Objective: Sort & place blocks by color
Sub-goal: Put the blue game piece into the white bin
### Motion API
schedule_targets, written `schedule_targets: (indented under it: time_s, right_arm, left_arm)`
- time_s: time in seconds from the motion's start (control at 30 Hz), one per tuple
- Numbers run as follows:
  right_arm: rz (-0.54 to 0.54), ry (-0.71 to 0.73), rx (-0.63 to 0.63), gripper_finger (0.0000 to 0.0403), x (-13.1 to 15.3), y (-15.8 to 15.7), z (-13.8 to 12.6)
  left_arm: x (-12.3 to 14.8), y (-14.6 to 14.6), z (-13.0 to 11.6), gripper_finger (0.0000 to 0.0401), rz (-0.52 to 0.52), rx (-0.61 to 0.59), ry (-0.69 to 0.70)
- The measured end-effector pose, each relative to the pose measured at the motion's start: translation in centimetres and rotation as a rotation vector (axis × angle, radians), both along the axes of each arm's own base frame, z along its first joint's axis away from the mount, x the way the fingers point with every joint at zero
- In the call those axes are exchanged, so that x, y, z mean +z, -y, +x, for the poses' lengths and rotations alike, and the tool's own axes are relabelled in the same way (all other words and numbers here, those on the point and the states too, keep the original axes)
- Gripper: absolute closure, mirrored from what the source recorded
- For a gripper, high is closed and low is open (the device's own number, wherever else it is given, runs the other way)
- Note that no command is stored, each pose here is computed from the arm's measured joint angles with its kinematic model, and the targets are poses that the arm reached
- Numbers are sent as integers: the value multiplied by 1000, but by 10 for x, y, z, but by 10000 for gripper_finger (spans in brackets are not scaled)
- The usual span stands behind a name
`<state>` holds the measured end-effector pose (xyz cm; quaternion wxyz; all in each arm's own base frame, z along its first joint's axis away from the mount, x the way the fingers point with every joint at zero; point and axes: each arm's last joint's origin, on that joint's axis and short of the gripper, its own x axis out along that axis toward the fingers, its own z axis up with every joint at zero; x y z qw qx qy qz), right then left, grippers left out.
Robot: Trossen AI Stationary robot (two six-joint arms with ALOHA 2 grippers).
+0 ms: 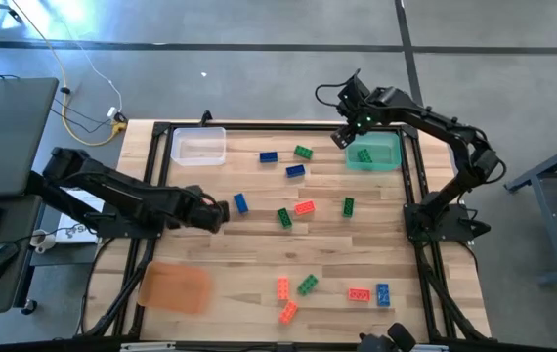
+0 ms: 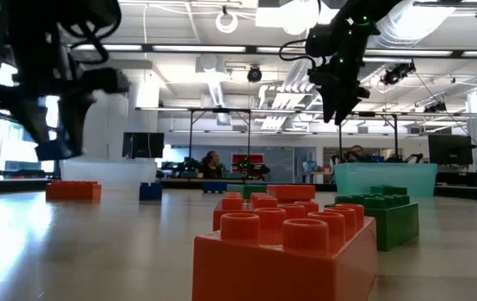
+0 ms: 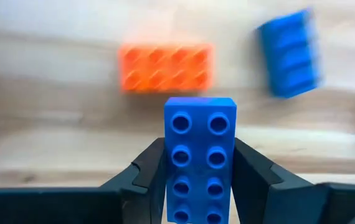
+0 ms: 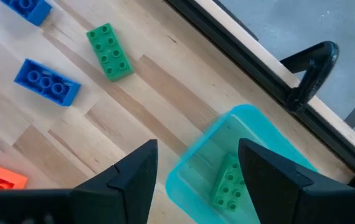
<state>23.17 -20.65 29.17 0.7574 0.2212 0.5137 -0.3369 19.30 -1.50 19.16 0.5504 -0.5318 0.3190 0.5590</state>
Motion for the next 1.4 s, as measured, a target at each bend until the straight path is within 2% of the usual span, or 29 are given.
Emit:
schedule_targets:
  time_s: [0.27, 0.53, 0.73, 0.87, 1.1, 1.4]
  right_arm:
    - [27, 28, -21, 192, 0, -14, 12]
    - [100, 162, -19, 192, 3, -27, 29]
    - [165, 266, -49, 192, 5, -35, 40]
    - [194, 280, -95, 192, 5, -41, 44]
    - [176, 269, -74, 192, 5, -49, 49]
    - [145, 279, -58, 192, 6, -55, 54]
  left_arm:
    - [37, -19, -9, 289, 286, -48, 122]
    - [62, -53, -20, 289, 416, -156, 48]
    - [66, -82, -32, 288, 438, -218, -70]
    - [67, -102, -41, 288, 453, -235, -154]
    - [70, -142, -46, 288, 533, -302, -210]
    - [51, -185, -53, 288, 453, -368, -288]
